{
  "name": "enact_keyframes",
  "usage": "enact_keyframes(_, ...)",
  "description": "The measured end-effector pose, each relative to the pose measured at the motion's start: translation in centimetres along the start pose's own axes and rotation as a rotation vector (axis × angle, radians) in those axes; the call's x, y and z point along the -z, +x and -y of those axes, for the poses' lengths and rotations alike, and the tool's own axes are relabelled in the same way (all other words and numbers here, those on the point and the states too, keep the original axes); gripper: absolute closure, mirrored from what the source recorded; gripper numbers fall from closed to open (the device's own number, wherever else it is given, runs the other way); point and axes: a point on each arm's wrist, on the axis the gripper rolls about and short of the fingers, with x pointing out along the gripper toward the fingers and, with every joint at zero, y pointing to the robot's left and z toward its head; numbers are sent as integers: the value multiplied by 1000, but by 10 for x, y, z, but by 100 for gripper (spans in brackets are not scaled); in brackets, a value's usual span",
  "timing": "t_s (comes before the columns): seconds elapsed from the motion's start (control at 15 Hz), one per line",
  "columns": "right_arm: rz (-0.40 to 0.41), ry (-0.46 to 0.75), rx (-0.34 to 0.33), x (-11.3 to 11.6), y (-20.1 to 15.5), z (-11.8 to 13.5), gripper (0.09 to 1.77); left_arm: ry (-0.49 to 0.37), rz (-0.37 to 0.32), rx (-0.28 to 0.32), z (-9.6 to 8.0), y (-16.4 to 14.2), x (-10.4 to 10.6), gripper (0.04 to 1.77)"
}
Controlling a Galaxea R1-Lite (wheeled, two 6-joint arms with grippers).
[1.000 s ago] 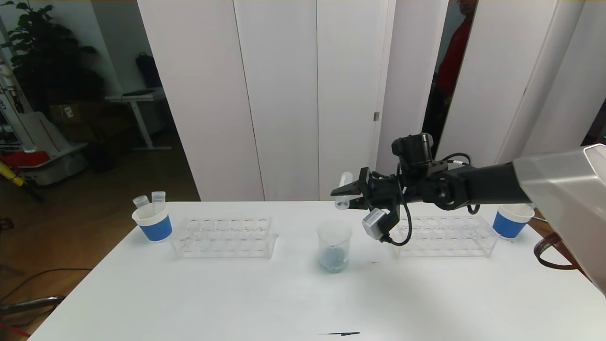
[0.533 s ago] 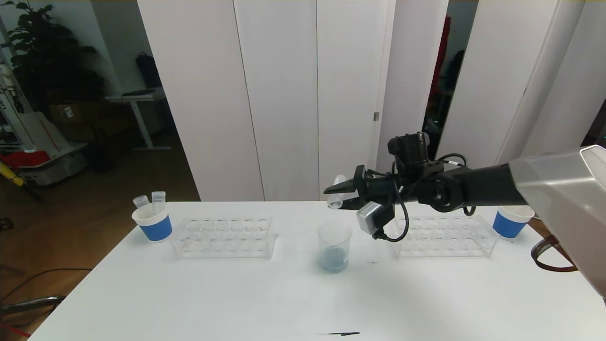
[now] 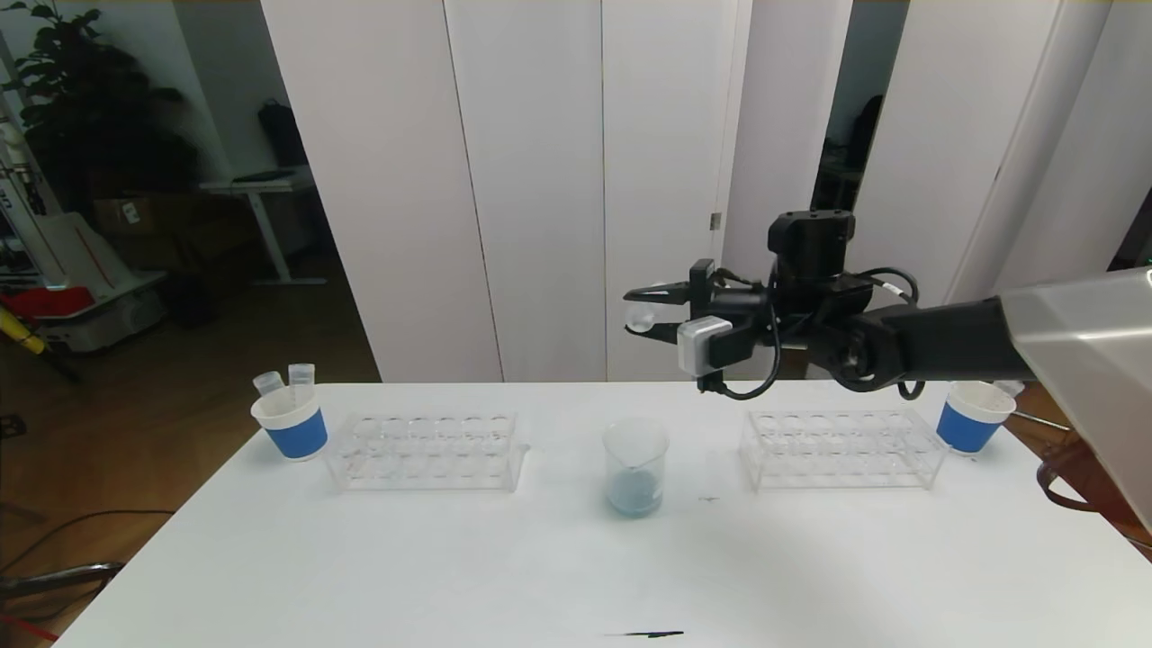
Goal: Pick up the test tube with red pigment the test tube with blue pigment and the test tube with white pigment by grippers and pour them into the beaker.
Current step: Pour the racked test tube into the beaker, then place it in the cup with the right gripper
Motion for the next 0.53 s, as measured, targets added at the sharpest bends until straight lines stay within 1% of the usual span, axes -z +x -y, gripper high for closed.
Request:
enact_keyframes(0.13,-39,49,19,-1,-5,9,128,0,0,0,0,0,0,6)
enact_keyframes(0.27,-94,138,51,-5,-8,19,128,0,0,0,0,0,0,6)
enact_keyframes(0.4,-144,282,106,-11,-10,32,128,0,0,0,0,0,0,6)
enact_keyframes(0.53,-183,395,188,-16,-12,44,128,0,0,0,0,0,0,6)
